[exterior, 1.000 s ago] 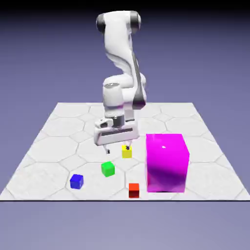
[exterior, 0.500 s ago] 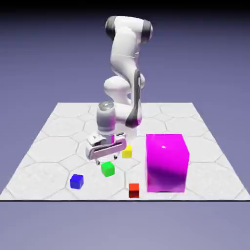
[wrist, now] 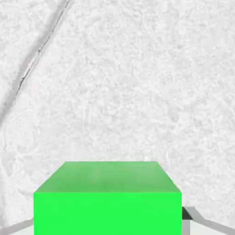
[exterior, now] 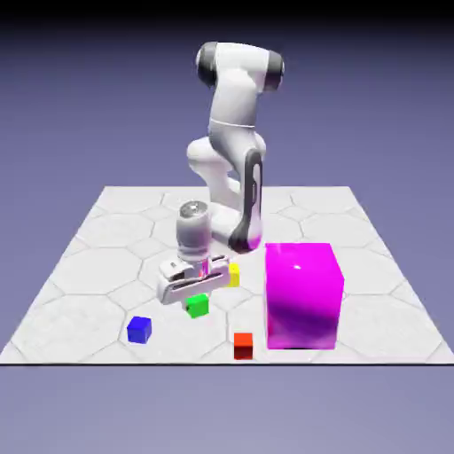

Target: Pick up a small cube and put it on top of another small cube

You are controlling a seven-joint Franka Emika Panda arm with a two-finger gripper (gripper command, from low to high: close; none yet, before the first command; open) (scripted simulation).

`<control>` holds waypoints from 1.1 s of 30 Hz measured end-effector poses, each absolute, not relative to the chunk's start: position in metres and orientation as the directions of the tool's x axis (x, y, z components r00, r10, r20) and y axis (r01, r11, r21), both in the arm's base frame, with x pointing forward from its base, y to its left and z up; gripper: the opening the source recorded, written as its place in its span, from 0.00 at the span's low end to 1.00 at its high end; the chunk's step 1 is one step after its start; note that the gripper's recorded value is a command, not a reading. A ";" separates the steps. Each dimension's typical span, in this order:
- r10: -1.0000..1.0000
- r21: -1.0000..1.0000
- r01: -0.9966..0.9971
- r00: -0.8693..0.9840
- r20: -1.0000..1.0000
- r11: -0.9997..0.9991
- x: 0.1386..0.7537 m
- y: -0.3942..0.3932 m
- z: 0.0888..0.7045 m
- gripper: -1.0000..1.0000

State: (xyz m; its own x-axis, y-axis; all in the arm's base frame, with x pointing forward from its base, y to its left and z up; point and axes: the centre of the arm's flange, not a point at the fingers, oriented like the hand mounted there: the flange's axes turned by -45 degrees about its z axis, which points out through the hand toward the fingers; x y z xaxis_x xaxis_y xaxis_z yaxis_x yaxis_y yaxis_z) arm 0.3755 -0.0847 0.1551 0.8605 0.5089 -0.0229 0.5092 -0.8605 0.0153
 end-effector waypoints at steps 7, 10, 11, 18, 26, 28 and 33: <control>0.507 0.010 0.507 0.862 -0.023 -0.862 0.374 -0.083 0.187 0.00; 0.504 -0.001 0.505 0.863 -0.028 -0.863 0.370 -0.081 0.195 0.00; 0.504 -0.001 0.504 0.863 -0.028 -0.863 0.370 -0.081 0.195 0.00; 0.125 -0.037 0.131 0.982 0.140 -0.991 0.379 -0.078 0.213 0.00; -0.350 -0.166 -0.317 0.904 0.244 -0.934 0.377 -0.078 0.229 0.00; -0.463 -0.204 -0.421 0.850 0.251 -0.884 0.374 -0.079 0.232 0.00; -0.710 -0.295 -0.647 0.664 0.233 -0.703 0.364 -0.080 0.237 0.00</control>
